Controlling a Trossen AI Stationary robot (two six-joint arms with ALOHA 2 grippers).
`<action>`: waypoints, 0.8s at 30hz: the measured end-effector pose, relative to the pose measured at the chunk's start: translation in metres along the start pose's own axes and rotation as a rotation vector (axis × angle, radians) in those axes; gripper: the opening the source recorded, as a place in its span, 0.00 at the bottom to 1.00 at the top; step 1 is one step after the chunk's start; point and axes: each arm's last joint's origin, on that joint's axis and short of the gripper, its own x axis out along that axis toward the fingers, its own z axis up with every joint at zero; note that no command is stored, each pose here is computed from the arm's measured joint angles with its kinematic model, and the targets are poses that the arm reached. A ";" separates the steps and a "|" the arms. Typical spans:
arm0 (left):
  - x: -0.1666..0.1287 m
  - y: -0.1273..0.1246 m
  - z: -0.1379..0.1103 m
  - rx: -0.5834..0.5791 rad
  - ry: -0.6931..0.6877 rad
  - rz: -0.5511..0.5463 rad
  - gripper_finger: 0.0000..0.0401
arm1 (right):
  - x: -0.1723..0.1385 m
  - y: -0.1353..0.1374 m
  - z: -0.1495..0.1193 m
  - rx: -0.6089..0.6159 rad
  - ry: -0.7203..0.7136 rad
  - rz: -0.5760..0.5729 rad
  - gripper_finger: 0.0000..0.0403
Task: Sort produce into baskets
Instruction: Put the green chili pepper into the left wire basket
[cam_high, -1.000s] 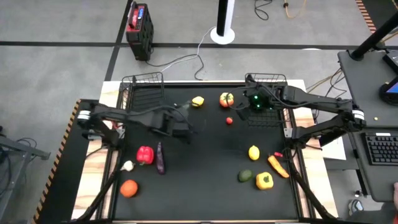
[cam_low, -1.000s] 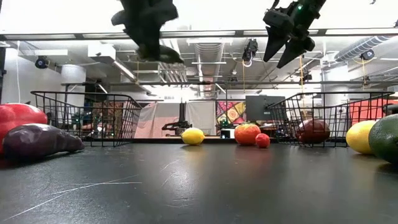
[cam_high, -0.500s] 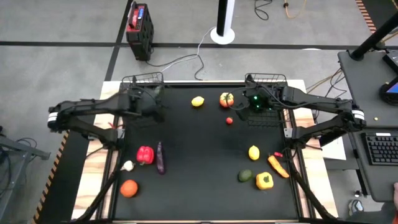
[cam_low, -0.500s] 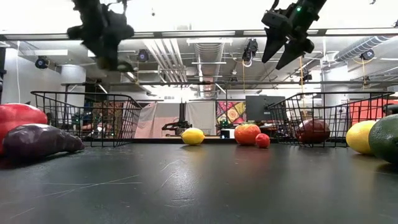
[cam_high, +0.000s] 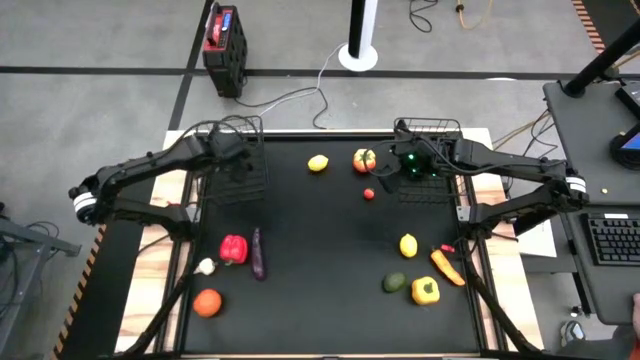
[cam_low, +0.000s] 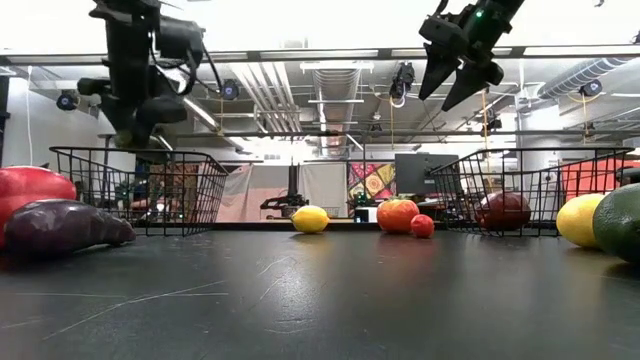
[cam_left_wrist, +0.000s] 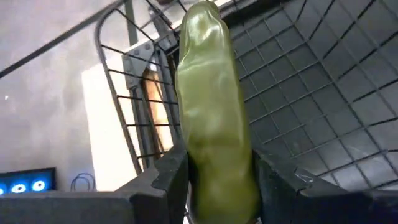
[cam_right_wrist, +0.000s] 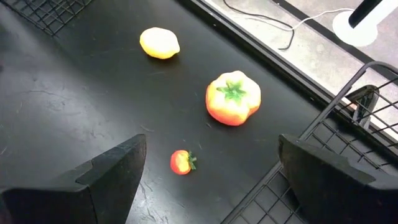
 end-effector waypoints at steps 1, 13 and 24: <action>0.002 0.000 0.002 0.015 0.013 -0.013 0.31 | 0.000 0.000 0.000 0.000 0.000 0.000 0.88; 0.041 -0.003 0.050 0.275 0.268 -0.322 0.31 | 0.000 0.000 0.000 0.012 -0.002 0.011 0.88; 0.079 -0.007 0.063 0.297 0.405 -0.284 0.31 | 0.000 0.001 -0.001 0.012 0.017 0.031 0.88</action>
